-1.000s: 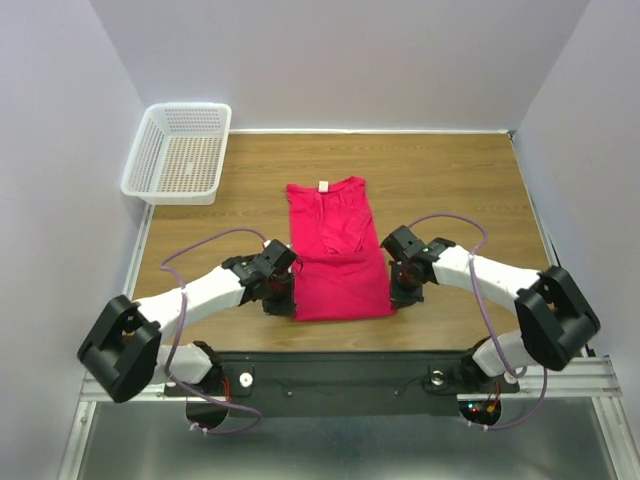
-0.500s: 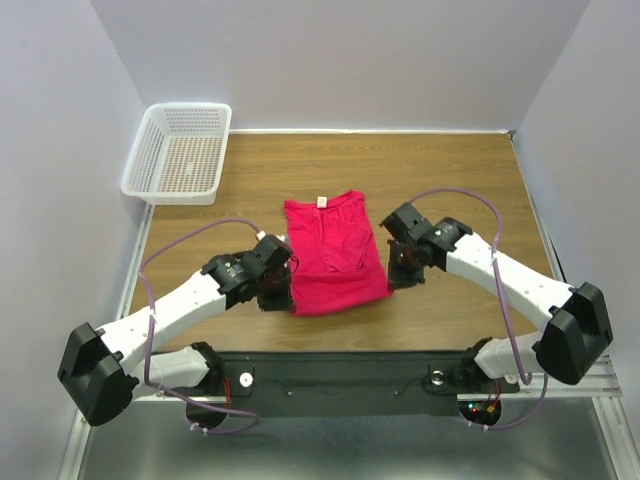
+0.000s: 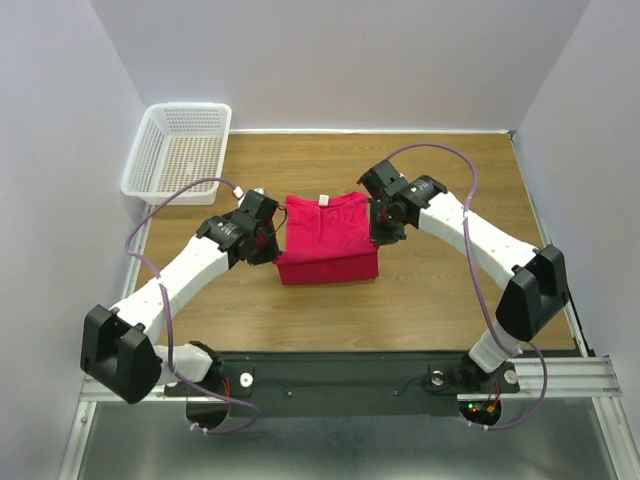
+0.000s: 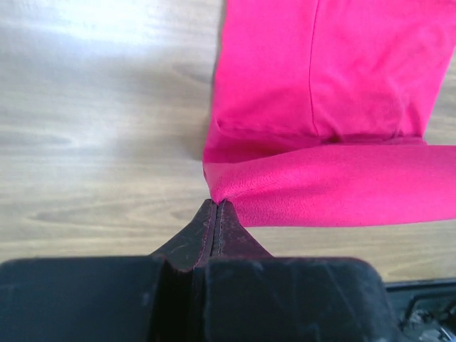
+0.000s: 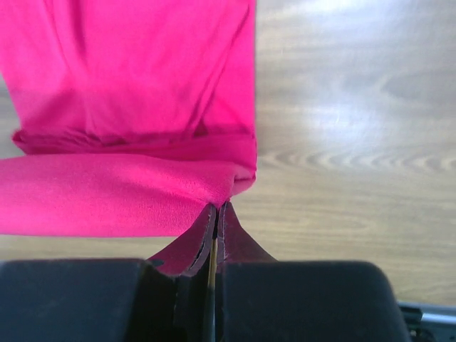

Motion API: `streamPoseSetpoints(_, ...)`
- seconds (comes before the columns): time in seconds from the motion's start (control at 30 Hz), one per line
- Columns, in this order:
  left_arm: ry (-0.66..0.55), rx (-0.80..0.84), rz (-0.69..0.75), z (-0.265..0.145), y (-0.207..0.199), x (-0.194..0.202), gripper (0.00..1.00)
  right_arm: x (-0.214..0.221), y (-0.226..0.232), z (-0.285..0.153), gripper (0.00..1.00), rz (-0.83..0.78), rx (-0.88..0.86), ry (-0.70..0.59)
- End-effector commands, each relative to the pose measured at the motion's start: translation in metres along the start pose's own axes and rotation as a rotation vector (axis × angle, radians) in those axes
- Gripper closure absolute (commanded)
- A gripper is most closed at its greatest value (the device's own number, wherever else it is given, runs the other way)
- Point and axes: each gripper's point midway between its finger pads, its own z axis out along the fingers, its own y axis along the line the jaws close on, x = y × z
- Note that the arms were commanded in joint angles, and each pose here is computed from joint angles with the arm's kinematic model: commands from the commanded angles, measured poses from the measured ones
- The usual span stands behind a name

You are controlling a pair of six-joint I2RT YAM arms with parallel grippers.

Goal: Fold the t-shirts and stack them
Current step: Fold the tshirt

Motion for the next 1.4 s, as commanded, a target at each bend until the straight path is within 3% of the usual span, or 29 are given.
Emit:
streamPoseSetpoints(0.0, -0.101, -0.005, 0.049, -0.008, -0.005, -0.037, 1.00, -0.042, -0.015, -0.017, 0.99, 0.002, 0.028, -0.096)
streamPoseSetpoints(0.7, -0.172, -0.049, 0.086, 0.015, -0.010, -0.095, 1.00, -0.099, -0.003, 0.004, 0.99, 0.004, 0.003, -0.125)
streamPoseSetpoints(1.37, -0.210, -0.039, 0.133, 0.044, -0.025, -0.132, 1.00, -0.116, -0.027, 0.047, 0.99, 0.018, 0.057, -0.119)
